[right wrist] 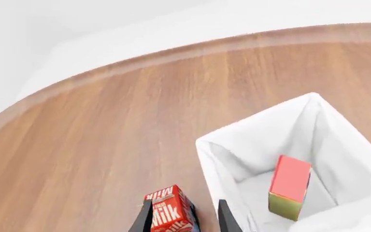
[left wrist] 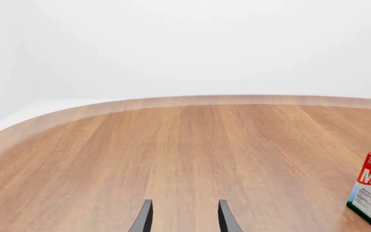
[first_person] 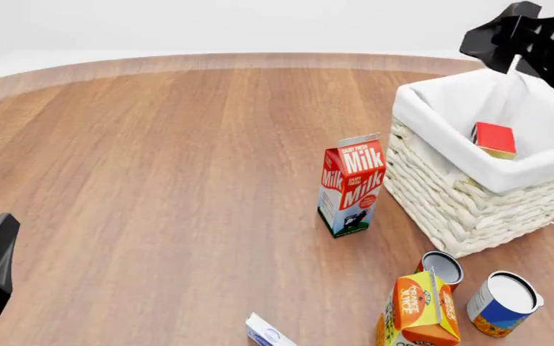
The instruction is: Pick up the cream cheese box and the butter, and put them in the basket.
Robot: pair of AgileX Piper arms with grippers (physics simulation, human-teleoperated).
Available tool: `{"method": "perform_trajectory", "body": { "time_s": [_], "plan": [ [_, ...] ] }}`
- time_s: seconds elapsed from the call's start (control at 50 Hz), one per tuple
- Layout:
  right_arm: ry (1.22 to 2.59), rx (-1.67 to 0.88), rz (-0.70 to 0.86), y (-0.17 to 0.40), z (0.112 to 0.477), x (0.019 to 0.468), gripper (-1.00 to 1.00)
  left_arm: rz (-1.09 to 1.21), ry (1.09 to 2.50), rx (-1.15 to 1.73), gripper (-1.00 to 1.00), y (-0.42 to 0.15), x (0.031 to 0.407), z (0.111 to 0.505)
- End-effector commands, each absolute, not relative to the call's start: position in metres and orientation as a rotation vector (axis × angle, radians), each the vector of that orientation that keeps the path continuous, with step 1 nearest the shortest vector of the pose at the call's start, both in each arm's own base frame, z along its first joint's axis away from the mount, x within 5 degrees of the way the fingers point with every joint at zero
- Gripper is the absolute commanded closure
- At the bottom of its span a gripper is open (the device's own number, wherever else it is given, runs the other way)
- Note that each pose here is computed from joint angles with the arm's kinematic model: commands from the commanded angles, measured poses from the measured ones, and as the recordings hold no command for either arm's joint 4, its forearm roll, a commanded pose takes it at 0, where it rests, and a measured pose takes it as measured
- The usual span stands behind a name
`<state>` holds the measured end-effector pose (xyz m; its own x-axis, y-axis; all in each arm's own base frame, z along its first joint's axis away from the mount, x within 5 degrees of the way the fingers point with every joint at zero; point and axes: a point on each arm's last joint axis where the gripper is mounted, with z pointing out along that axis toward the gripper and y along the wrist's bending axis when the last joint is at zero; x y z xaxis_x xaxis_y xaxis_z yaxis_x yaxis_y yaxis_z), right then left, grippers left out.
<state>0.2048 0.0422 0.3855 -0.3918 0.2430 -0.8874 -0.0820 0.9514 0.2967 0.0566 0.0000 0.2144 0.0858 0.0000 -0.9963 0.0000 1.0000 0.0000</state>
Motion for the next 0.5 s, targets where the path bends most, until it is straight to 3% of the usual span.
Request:
{"method": "perform_trajectory", "body": {
  "time_s": [0.02, 0.5],
  "plan": [
    [1.941, -0.092, 0.417, 0.069, 0.406, 0.184, -1.0, 0.0, 1.485, 0.0, -1.0, 0.0, 0.057, 0.214],
    [1.939, -0.48, 0.554, 0.127, 0.413, 0.161, -1.0, 0.0, 1.485, 0.0, -1.0, 0.0, 0.057, 0.214]
  ]
}}
